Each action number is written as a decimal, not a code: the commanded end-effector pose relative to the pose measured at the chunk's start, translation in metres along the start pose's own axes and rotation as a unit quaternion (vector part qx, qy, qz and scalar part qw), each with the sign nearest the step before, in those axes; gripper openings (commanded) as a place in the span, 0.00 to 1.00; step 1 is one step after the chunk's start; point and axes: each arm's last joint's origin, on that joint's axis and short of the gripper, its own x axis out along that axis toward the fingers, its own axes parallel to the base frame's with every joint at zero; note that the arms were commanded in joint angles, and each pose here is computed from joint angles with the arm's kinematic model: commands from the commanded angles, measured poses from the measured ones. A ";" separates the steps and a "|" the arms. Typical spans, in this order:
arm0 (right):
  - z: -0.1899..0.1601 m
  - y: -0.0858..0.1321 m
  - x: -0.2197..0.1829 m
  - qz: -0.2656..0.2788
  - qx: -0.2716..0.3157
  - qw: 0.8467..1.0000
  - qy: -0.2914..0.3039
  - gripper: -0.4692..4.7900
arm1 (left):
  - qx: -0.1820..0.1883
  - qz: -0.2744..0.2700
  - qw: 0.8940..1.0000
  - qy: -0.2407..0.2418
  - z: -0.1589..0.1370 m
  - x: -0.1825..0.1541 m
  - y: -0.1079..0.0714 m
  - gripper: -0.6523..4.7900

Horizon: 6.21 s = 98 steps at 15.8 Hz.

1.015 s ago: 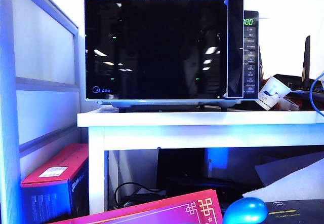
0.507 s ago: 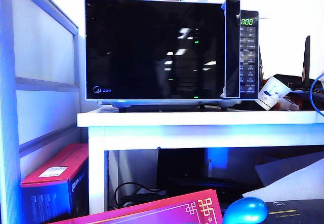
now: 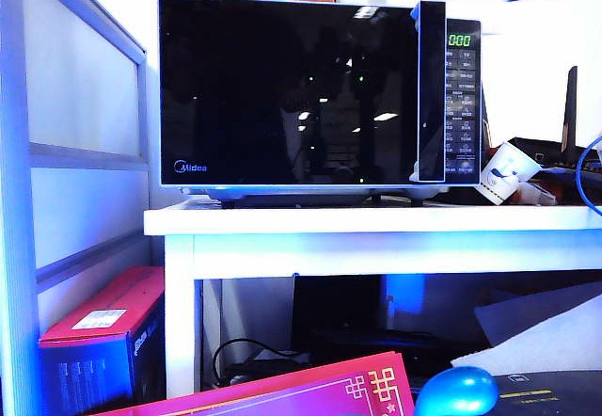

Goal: Open the microwave door, place the orange inside the microwave, then close the microwave door.

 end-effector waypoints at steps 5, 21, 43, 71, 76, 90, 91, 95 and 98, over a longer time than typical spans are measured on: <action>-0.010 -0.025 0.018 -0.022 -0.002 0.999 -0.034 0.96 | 0.004 -0.006 1.000 -0.013 0.005 -0.002 -0.002 0.29; 0.014 -0.022 0.004 0.027 -0.027 0.999 0.021 0.96 | 0.004 -0.006 1.000 -0.012 0.004 -0.002 -0.002 0.29; 0.003 -0.024 0.021 0.028 -0.040 0.999 0.013 0.96 | 0.004 -0.007 1.000 -0.010 0.004 -0.002 -0.002 0.29; 0.008 -0.027 0.037 0.010 -0.060 0.997 -0.038 0.94 | 0.003 -0.008 1.000 -0.009 0.004 -0.002 -0.002 0.29; 0.000 -0.020 0.042 0.138 -0.059 0.988 -0.035 0.94 | 0.021 -0.019 0.998 -0.062 0.010 0.005 0.000 0.29; 0.010 -0.021 0.037 0.062 -0.064 0.995 -0.055 0.94 | 0.001 0.007 1.000 0.004 -0.020 0.033 0.011 0.29; 0.008 -0.022 0.039 0.051 -0.063 0.995 -0.052 0.94 | 0.001 0.007 1.000 0.003 -0.020 0.033 0.011 0.29; 0.001 -0.024 0.043 0.027 -0.059 0.997 -0.028 0.94 | 0.001 -0.001 1.000 0.002 -0.019 0.032 0.011 0.29; -0.008 -0.020 0.042 0.093 -0.050 0.994 0.014 0.94 | 0.004 -0.007 1.000 -0.010 -0.012 0.027 0.008 0.29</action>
